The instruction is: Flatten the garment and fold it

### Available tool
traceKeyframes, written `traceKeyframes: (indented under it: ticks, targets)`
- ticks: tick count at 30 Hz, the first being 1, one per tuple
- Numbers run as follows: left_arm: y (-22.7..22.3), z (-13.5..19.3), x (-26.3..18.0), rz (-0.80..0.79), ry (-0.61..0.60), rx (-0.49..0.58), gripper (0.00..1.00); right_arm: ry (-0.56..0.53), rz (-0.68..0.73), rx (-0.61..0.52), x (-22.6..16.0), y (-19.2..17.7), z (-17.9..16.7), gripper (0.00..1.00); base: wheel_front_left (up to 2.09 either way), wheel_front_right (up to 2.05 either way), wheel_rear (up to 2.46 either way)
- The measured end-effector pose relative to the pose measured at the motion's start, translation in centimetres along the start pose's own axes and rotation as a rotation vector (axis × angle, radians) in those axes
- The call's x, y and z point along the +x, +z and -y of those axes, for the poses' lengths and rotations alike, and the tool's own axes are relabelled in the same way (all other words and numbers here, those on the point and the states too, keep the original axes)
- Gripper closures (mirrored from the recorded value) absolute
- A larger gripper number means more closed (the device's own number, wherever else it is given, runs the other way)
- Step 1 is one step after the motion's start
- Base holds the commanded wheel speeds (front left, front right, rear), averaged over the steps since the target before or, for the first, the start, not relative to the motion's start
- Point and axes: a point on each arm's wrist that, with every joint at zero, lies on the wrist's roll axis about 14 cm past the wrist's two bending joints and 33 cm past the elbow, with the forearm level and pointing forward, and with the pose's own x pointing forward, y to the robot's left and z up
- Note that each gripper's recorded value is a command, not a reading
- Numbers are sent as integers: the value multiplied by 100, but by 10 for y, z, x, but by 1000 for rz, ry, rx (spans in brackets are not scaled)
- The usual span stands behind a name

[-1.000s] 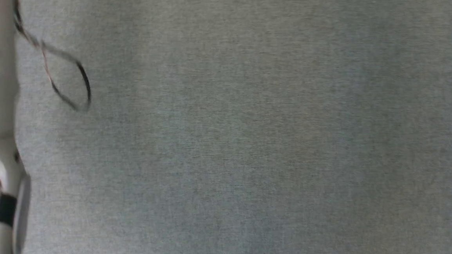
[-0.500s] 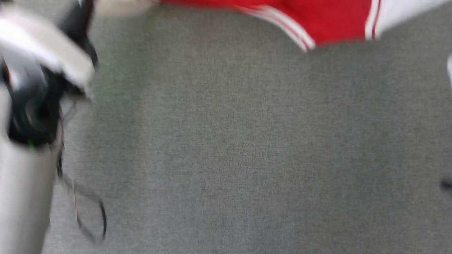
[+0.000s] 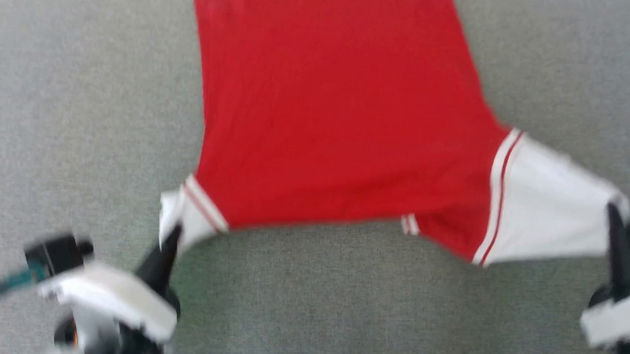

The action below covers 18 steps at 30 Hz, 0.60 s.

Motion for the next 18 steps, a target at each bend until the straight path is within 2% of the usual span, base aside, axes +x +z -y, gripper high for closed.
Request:
traceKeyframes:
  ticks: [8, 12, 17, 18]
  targets:
    - [-49, -36, -62, -103, 130, -70, 100, -57, -168, 78, -64, -53, 20, 100, 0, 0, 0]
    - [-58, -46, -89, -120, 164, -102, 100, -103, -236, 102, -96, -69, 34, 100, 0, 0, 0]
    - [-57, -49, -107, -92, 178, -102, 100, -128, -255, 118, -121, -77, 43, 99, 0, 0, 0]
    - [-55, -47, -108, -79, 172, -102, 100, -128, -253, 120, -123, -77, 43, 71, 0, 0, 0]
